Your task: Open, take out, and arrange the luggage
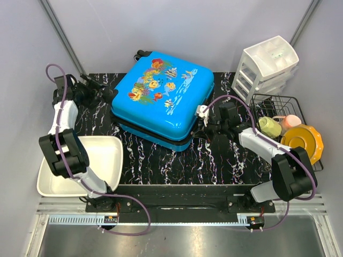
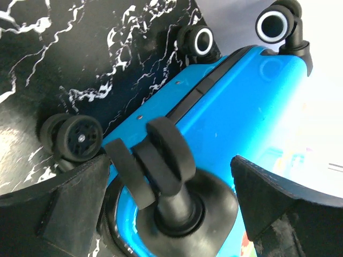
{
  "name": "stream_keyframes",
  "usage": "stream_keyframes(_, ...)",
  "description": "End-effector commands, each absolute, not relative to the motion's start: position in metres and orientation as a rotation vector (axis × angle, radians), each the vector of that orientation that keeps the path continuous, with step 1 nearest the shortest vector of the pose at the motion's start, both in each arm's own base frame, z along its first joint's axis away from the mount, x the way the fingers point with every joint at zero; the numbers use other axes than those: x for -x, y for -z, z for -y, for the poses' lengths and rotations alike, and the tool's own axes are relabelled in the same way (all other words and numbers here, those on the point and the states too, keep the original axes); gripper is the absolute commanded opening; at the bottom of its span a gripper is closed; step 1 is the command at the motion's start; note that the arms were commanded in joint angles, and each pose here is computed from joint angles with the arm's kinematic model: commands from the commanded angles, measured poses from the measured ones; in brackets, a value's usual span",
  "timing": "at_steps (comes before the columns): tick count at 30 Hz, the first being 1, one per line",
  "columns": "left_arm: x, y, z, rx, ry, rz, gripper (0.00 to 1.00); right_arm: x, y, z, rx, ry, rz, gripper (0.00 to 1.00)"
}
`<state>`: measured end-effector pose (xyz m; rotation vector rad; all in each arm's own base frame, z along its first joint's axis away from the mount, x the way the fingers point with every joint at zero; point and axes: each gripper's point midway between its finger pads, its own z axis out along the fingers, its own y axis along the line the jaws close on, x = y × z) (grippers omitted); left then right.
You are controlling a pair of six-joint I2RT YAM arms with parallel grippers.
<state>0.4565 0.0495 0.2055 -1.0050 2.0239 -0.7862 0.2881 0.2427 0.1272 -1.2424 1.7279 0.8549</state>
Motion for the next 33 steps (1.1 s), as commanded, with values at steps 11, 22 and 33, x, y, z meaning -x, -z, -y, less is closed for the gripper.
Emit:
stream_keyframes(11,-0.504,-0.252,-0.024,0.822,1.032,-1.915,0.85,-0.318,-0.167,-0.286,1.267,-0.799,-1.539,0.00)
stream_keyframes(22,-0.497,-0.235,-0.026,0.861,1.039,-1.934,0.98,-0.316,-0.166,-0.295,1.263,-0.798,-1.537,0.00)
stream_keyframes(33,-0.487,-0.213,-0.037,0.942,1.004,-1.972,0.94,-0.312,-0.167,-0.289,1.277,-0.761,-1.534,0.00)
